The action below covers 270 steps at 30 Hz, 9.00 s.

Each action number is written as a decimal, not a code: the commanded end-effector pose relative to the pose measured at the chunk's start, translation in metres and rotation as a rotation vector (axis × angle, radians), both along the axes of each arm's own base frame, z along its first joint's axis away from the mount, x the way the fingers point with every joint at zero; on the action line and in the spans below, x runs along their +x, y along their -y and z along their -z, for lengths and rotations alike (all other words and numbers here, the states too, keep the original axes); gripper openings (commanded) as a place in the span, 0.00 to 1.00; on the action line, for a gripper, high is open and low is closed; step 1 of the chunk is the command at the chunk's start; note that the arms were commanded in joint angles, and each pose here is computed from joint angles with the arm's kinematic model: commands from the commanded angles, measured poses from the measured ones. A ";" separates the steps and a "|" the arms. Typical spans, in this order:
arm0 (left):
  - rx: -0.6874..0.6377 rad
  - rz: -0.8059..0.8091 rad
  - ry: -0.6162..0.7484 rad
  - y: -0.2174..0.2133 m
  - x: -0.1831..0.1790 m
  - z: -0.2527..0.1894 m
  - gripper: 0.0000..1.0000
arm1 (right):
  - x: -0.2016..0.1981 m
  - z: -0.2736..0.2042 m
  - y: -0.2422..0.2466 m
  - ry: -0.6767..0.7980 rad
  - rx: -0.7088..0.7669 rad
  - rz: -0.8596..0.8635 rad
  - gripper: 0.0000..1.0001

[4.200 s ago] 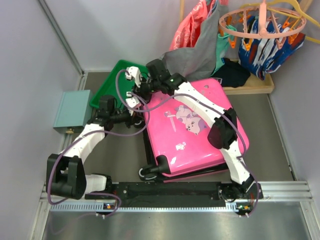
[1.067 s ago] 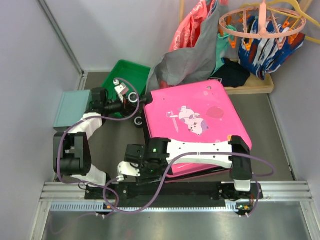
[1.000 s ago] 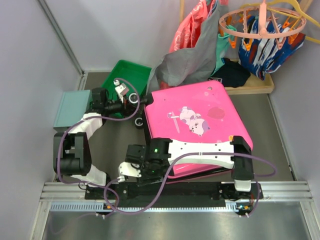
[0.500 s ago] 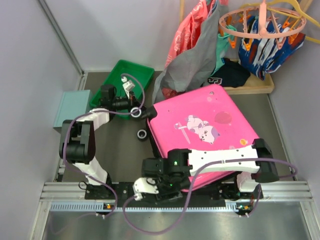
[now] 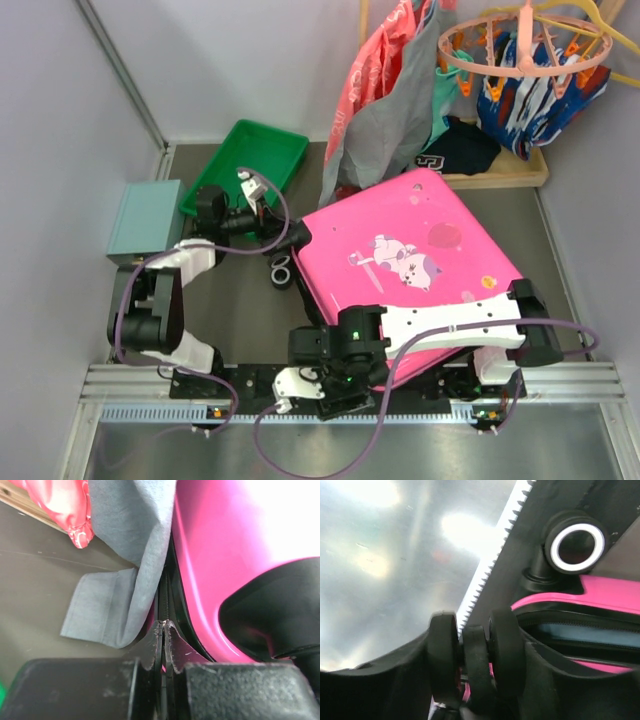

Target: Open, take out, and arrange the luggage

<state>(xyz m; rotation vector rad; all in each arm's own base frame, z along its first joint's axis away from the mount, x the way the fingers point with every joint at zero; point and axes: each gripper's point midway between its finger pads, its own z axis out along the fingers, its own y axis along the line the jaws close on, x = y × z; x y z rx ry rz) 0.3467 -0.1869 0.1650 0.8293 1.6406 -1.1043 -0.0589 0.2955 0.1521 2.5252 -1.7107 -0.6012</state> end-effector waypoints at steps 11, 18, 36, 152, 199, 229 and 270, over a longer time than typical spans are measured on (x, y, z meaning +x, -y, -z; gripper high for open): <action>-0.007 0.029 0.321 -0.009 -0.025 -0.048 0.00 | 0.039 -0.160 -0.092 0.107 0.581 0.106 0.99; -0.023 0.117 0.292 -0.007 -0.060 -0.054 0.00 | 0.161 -0.178 -0.103 0.358 0.743 0.263 0.99; 0.018 0.113 0.160 -0.047 -0.054 -0.037 0.00 | 0.230 -0.093 -0.179 0.466 0.660 -0.126 0.98; 0.073 0.118 0.317 0.006 -0.081 -0.043 0.00 | 0.289 -0.044 0.269 0.028 0.568 2.698 0.99; 0.226 -0.054 0.416 0.023 -0.043 -0.127 0.68 | 0.300 -0.060 0.320 0.488 0.270 2.567 0.99; 0.567 0.001 -0.048 0.032 -0.148 -0.036 0.99 | 0.290 -0.017 0.298 0.304 0.338 2.637 0.99; 0.464 -0.182 0.292 0.045 -0.060 -0.139 0.00 | 0.259 -0.115 0.221 0.279 0.840 1.942 0.93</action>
